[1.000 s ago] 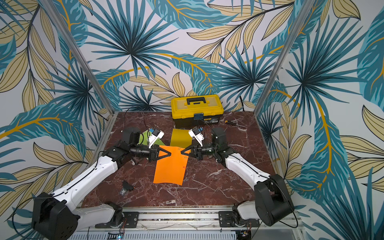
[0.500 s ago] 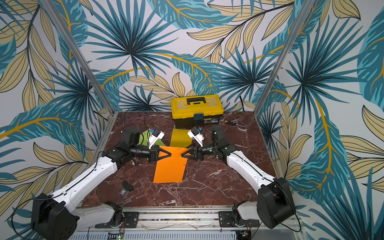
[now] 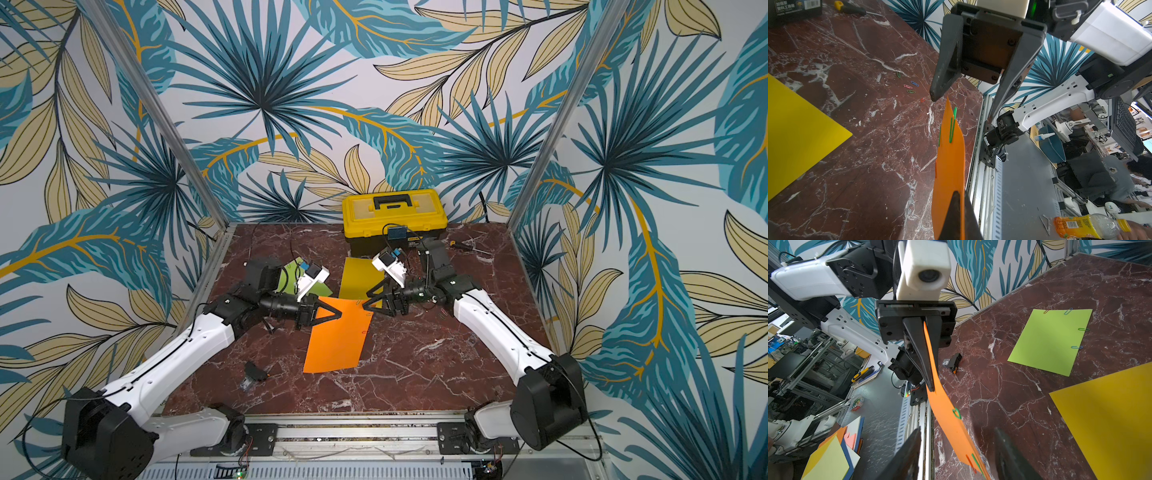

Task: Unclip the paperclips from the documents
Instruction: Adjust the document, then remove the paper clip from the document.

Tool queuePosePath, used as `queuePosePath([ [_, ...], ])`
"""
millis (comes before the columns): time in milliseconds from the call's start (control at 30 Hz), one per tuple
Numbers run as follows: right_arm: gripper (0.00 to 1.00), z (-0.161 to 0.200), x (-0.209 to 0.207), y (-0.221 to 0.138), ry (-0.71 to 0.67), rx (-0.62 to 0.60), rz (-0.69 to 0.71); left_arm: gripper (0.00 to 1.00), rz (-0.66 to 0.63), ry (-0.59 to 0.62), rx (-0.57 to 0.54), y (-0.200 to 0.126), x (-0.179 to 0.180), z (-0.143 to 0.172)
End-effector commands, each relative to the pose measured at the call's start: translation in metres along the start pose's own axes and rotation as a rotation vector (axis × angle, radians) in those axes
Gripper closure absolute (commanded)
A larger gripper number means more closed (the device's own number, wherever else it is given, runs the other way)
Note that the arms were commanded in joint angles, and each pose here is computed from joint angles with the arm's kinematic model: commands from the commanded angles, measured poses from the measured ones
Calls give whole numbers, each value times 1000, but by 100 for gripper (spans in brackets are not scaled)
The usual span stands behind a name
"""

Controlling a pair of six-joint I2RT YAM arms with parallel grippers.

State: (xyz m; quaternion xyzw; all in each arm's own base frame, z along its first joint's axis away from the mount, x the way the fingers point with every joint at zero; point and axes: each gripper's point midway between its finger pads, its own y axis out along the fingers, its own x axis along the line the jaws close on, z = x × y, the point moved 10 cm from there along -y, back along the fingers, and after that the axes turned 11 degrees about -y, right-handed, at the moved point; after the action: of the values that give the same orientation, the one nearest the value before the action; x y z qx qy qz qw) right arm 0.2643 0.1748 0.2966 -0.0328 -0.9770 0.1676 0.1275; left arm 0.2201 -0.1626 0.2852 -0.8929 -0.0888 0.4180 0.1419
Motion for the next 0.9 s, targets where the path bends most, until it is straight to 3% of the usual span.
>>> queuePosePath([
  [0,43,4,-3,4,-5,34,-24,100,18,3,26,-2,-3,11],
  [467,53,0,-6,29,-5,73,-138,100,17,0,47,-5,-5,15],
  [867,68,5,-3,30,1,87,-158,100,14,0,34,-10,-3,14],
])
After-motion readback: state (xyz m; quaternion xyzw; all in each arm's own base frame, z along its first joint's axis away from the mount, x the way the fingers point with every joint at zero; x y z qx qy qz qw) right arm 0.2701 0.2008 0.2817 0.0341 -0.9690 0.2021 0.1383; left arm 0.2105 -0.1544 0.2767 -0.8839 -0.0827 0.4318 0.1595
